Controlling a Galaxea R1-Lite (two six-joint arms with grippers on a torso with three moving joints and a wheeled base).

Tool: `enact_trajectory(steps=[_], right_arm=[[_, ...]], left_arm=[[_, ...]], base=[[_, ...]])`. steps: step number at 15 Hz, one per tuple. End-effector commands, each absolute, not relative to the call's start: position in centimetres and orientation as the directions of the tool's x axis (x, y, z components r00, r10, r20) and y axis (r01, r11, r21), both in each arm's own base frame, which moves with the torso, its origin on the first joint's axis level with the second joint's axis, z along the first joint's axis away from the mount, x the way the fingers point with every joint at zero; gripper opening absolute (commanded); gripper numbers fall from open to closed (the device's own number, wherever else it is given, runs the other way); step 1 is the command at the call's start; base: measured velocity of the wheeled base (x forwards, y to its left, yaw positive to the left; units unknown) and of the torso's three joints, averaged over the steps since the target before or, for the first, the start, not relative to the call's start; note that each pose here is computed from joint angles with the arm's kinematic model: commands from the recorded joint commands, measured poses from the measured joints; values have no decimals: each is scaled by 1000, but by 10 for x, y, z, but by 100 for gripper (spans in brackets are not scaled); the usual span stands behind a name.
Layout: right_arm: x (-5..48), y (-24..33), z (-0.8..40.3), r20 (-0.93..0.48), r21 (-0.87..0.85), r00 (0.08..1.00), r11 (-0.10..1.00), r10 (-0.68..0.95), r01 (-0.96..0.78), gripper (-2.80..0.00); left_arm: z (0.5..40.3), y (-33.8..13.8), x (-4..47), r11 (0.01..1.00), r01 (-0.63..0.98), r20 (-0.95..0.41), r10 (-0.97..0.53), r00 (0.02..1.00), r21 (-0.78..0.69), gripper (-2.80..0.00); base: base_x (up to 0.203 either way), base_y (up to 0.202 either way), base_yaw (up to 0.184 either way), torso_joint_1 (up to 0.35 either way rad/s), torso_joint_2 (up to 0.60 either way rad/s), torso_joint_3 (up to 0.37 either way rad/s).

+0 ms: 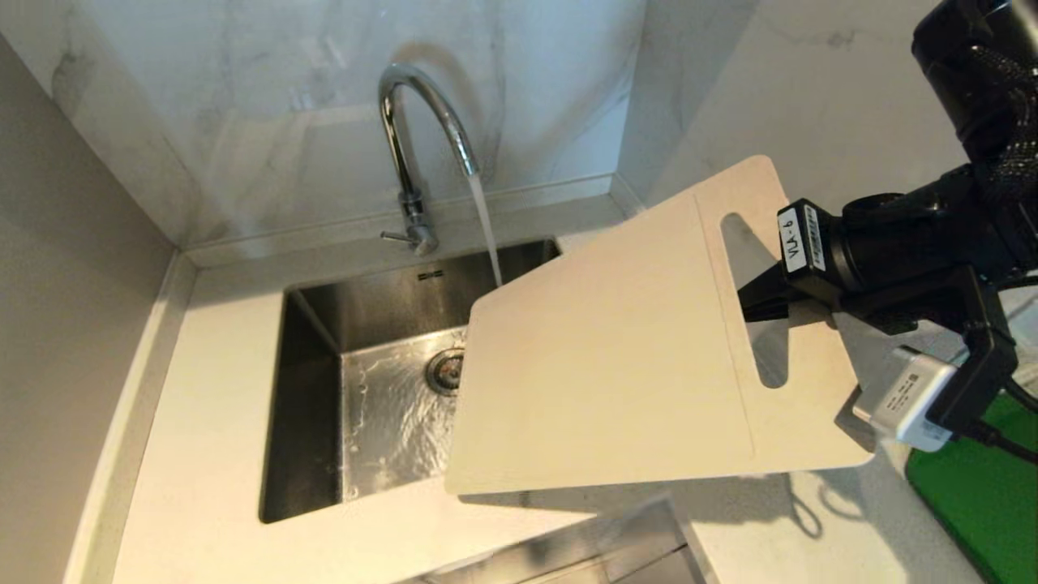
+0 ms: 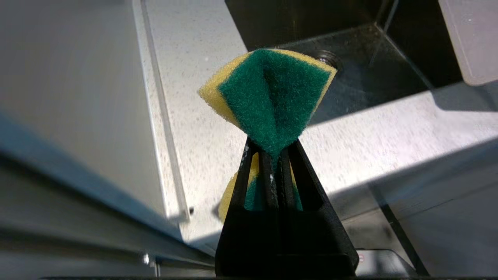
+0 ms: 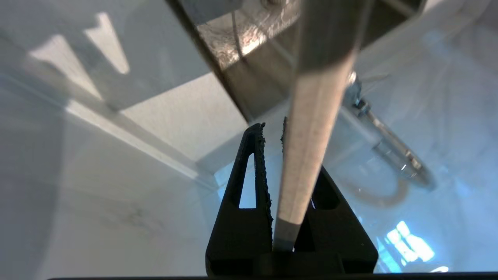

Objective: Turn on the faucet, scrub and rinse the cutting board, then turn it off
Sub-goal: Scrub the cutting board underwater

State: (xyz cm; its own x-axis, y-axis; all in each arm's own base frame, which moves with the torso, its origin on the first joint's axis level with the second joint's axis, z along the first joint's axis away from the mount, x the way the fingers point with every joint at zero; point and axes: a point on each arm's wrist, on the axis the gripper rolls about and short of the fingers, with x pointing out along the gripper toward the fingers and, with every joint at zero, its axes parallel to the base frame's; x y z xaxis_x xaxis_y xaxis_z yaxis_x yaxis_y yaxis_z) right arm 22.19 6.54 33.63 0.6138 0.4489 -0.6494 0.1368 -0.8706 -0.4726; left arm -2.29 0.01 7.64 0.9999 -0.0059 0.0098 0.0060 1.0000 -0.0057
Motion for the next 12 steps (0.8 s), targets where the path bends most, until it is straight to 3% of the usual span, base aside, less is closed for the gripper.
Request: enact_trajectory(steps=[1, 4, 12], right_arm=[[222, 66, 335, -654, -465, 606, -873, 452, 149, -280], [222, 66, 335, -657, -464, 604, -873, 451, 147, -280], [228, 68, 330, -668, -464, 590, -874, 453, 146, -280]], left_arm=[[76, 0, -23, 1000, 6, 9, -6, 1000, -6, -280], [76, 0, -23, 1000, 6, 8, -6, 1000, -6, -280], [76, 0, -23, 1000, 6, 7, -6, 1000, -6, -280]], base=[[176, 0, 17, 14, 7, -3], [159, 0, 20, 3, 3, 5], [5, 0, 5, 1, 1, 0]])
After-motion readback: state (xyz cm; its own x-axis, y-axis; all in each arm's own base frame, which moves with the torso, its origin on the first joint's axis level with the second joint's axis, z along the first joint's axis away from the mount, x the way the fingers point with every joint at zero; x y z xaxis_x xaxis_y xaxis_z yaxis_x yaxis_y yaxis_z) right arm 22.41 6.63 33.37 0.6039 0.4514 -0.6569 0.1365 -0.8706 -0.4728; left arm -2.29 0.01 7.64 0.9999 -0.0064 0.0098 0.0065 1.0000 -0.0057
